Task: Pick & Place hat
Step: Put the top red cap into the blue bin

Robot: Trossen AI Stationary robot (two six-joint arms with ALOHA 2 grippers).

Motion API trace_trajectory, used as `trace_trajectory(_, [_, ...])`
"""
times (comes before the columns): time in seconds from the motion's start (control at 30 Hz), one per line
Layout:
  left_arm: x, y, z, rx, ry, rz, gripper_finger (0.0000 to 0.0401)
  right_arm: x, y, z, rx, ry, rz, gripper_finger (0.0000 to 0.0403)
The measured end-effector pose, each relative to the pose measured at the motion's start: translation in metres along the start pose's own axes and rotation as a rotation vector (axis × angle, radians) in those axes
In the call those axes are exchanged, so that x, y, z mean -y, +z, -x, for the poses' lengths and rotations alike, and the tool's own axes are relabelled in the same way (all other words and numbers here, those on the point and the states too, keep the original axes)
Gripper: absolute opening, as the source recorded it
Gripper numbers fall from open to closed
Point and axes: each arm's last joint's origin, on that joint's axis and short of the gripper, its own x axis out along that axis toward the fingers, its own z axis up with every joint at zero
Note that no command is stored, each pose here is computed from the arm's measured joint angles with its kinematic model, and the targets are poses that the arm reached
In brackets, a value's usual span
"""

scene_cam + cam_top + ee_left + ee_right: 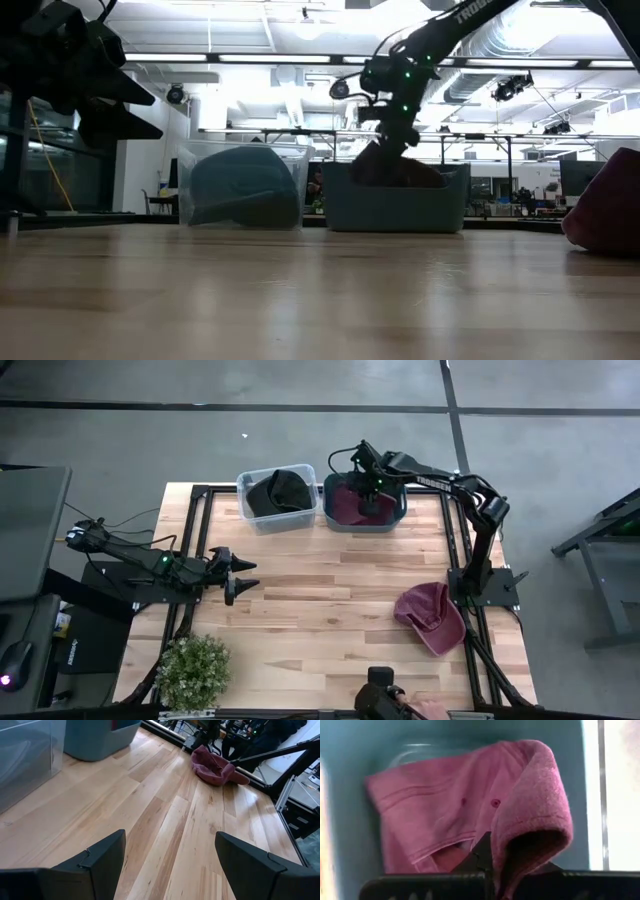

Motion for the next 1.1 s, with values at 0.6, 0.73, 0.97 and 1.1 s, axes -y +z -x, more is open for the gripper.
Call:
trace_trajectory(0.6, [0.0,0.0,0.0,0.0,0.0,0.0,0.0292,-0.026,0.009,-0.011,0.041,0.043,0.042,0.0032])
trace_trajectory(0.73, [0.0,0.0,0.0,0.0,0.0,0.0,0.0292,-0.034,0.015,-0.01,0.035,0.027,0.071,0.0032])
trace_trajectory(0.97, [0.0,0.0,0.0,0.0,0.0,0.0,0.0292,-0.037,0.016,-0.009,-0.017,-0.058,0.087,0.0081])
trace_trajectory(1.1, [0.0,0.0,0.0,0.0,0.0,0.0,0.0292,-0.035,0.016,-0.009,-0.043,-0.1,0.058,0.0137])
